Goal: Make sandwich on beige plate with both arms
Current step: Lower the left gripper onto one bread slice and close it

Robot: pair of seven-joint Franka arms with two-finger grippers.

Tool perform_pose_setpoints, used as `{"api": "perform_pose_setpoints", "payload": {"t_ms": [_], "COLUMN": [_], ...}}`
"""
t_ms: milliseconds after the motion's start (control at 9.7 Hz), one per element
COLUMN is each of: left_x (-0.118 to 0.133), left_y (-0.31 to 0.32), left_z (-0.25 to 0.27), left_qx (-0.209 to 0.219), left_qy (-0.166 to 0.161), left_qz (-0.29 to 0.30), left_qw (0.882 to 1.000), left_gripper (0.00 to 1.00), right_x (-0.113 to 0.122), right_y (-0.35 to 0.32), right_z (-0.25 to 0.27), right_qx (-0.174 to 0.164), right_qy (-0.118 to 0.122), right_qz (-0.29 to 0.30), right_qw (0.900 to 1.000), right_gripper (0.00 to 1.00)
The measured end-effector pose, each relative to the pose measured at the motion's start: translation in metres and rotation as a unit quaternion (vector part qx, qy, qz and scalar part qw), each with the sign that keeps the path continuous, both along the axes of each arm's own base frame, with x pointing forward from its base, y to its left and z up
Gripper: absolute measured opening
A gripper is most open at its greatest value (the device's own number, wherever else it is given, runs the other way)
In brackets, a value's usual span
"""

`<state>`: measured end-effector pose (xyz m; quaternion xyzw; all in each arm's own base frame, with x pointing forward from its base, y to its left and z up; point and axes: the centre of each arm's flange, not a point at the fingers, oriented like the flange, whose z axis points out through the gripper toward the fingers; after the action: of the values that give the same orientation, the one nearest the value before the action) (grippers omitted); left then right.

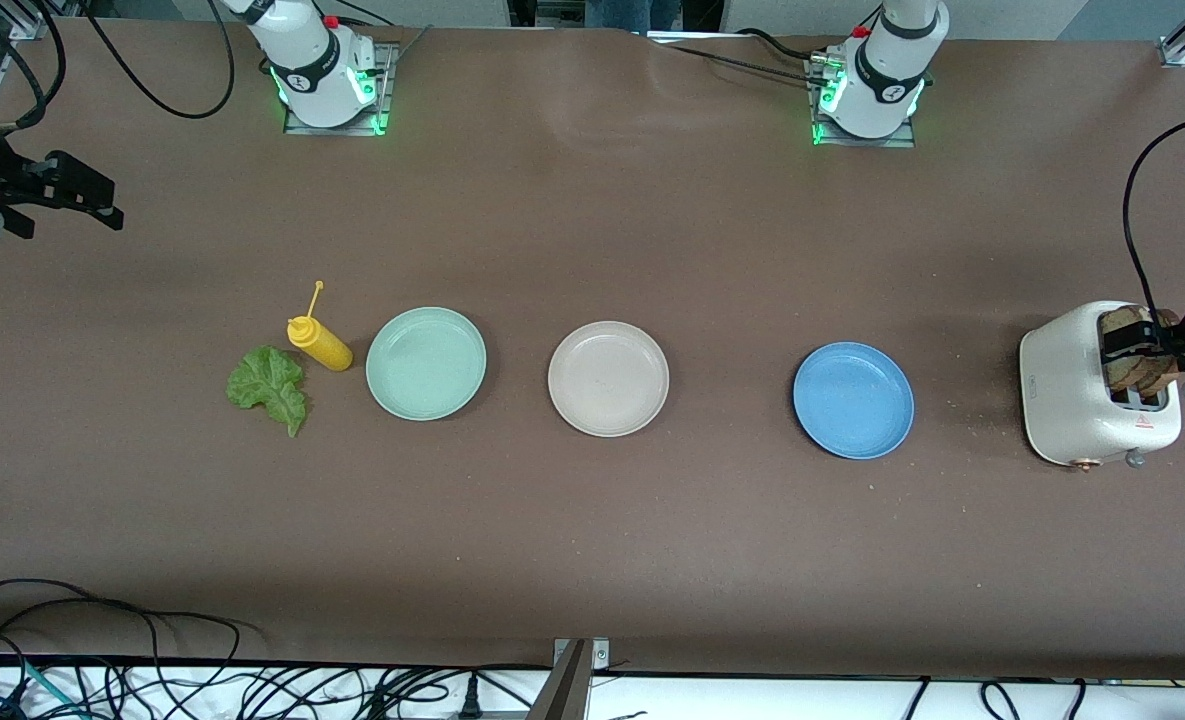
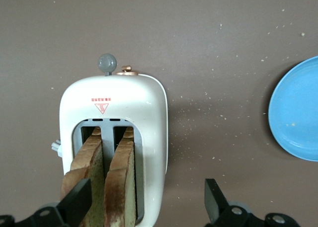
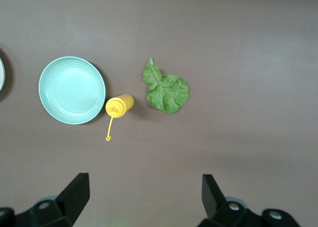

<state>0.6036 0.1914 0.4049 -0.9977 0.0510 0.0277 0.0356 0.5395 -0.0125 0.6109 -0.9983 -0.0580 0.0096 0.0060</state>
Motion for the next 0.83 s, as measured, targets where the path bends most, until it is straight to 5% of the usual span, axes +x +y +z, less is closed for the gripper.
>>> {"api": "perform_pose_setpoints", "payload": {"t_ms": [516, 825], "left_x": [-0.019, -0.033], "left_y": [0.006, 0.012], "left_z": [-0.028, -0.026], "left_qx": [0.001, 0.006], "left_qy": [-0.002, 0.002], "left_qz": [-0.005, -0.017], "left_qw": [1.000, 1.000], "left_gripper": [1.00, 0.88], "right_x": [0.000, 0.000], "right_y": [0.000, 0.000], "right_z": [0.000, 0.000], "right_qx": [0.000, 0.000], "right_qy": [0.000, 0.000], "right_qz": [0.000, 0.000], "right_qw": [1.000, 1.000], "right_gripper": [1.00, 1.00]}}
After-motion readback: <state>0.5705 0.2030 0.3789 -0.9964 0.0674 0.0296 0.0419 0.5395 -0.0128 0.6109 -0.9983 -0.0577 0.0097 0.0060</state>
